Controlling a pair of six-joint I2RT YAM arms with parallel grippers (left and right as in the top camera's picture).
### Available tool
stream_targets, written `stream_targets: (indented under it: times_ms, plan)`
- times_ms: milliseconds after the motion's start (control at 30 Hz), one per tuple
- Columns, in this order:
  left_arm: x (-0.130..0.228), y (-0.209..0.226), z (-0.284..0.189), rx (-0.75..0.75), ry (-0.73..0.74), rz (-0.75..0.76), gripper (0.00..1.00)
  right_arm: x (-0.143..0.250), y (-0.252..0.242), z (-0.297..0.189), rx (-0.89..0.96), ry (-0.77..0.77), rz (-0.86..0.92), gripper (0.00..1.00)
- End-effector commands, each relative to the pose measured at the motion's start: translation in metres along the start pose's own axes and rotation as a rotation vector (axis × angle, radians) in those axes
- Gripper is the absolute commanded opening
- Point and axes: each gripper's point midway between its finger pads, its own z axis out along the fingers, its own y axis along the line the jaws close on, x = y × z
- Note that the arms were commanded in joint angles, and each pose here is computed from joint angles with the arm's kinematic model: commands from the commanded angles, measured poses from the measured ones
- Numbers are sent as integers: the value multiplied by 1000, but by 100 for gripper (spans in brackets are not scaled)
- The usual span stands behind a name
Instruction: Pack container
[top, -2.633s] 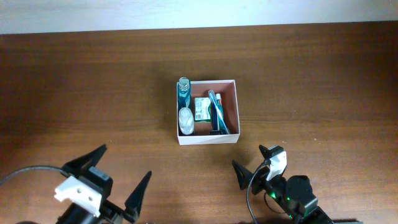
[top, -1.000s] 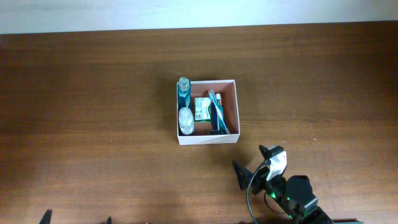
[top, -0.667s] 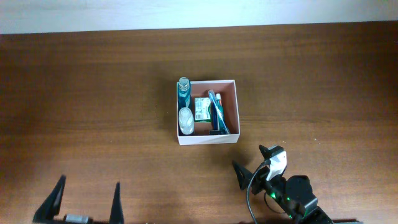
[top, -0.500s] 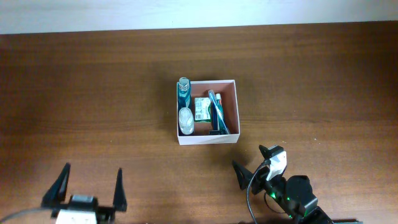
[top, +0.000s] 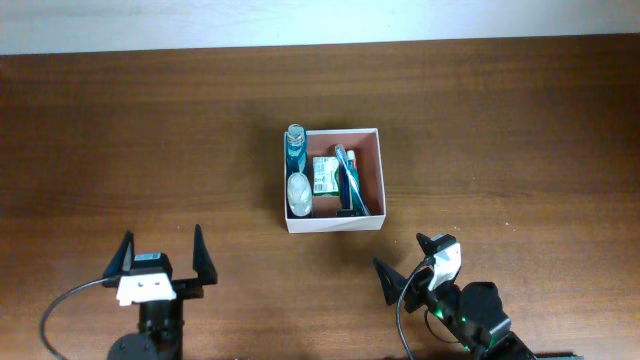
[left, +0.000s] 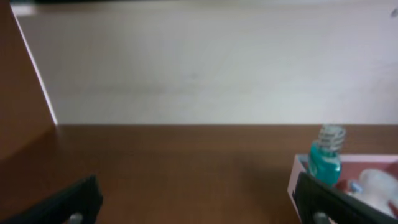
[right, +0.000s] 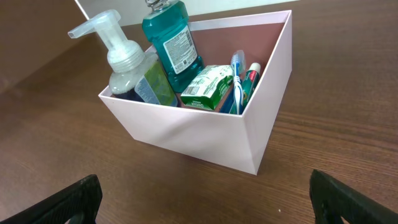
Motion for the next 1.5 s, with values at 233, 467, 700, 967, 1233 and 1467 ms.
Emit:
stream_targets:
  times_ms: [233,467,700,967,1233,1467]
  plan:
    - [51,-3,15,-2,61,-10,100,3,1,0,-5,8,8,98]
    - [76,-12,20,47,89,-10,100,3,1,0,-5,8,8,99]
    - [84,-12,21,43,103,-33,100,3,1,0,-5,8,8,98]
    - [91,-5,22,7,133,-24,100,3,1,0,-5,8,8,98]
    - [92,0,23,-14,138,-16,100,3,1,0,-5,8,8,98]
    - [92,0,23,-13,138,-16,100,3,1,0,-5,8,8,98]
